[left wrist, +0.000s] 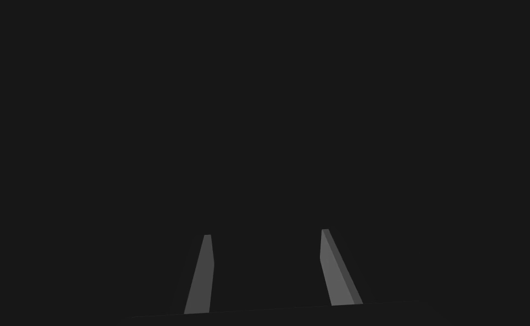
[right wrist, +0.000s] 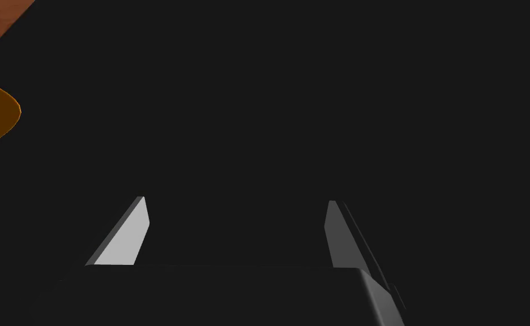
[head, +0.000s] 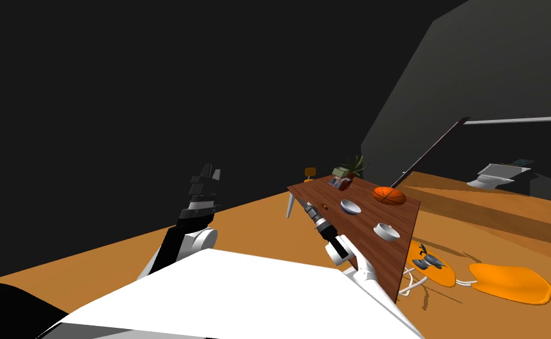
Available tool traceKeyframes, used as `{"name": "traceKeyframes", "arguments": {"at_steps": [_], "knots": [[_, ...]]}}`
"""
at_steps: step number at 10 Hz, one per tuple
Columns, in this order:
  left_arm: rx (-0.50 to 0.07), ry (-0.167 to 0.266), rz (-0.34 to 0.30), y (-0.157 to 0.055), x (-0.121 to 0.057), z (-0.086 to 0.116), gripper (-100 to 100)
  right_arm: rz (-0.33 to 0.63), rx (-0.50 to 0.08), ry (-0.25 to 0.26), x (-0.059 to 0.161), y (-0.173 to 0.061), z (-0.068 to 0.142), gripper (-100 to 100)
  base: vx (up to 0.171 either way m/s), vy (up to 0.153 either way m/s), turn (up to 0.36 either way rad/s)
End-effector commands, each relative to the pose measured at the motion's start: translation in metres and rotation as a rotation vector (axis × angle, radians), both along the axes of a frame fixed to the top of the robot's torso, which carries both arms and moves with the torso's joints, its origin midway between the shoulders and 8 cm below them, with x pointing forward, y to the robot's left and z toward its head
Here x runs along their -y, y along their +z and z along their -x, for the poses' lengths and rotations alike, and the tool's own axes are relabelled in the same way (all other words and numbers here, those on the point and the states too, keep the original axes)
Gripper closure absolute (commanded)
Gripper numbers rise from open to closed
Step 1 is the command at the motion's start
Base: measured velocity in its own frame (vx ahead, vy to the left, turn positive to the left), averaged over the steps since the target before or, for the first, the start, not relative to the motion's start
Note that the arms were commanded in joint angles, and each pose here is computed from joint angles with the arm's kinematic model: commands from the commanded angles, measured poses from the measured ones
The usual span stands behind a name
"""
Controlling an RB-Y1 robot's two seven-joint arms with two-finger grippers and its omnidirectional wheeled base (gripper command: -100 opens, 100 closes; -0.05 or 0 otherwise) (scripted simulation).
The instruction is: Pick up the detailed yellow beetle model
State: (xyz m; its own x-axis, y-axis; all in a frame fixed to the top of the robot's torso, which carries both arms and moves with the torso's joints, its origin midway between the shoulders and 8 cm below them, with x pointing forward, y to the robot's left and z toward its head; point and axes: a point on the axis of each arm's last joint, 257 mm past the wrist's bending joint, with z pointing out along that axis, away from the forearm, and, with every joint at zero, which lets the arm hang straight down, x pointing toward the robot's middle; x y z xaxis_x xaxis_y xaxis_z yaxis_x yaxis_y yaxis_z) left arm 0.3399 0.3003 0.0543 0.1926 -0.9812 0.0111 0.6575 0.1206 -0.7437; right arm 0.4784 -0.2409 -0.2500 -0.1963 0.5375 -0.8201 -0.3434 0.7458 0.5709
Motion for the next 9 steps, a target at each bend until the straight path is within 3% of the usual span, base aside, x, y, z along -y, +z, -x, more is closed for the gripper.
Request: {"name": "traceKeyframes", "arguments": {"at_steps": [1, 2, 5, 9], "knots": [[0.000, 0.000, 0.000, 0.000, 0.000, 0.000, 0, 0.037, -0.037, -0.008, 0.008, -0.022, 0.002, -100, 0.001, 0.011, 0.032], [0.000, 0.000, 0.000, 0.000, 0.000, 0.000, 0, 0.037, -0.037, -0.008, 0.008, -0.022, 0.002, -100, 0.001, 0.005, -0.008], [0.000, 0.000, 0.000, 0.000, 0.000, 0.000, 0, 0.162, -0.088, 0.012, 0.021, -0.054, -0.001, -100, 0.009, 0.010, 0.056], [0.000, 0.000, 0.000, 0.000, 0.000, 0.000, 0, 0.231, -0.149, 0.003, 0.040, -0.085, 0.003, -100, 0.014, 0.003, 0.032]]}}
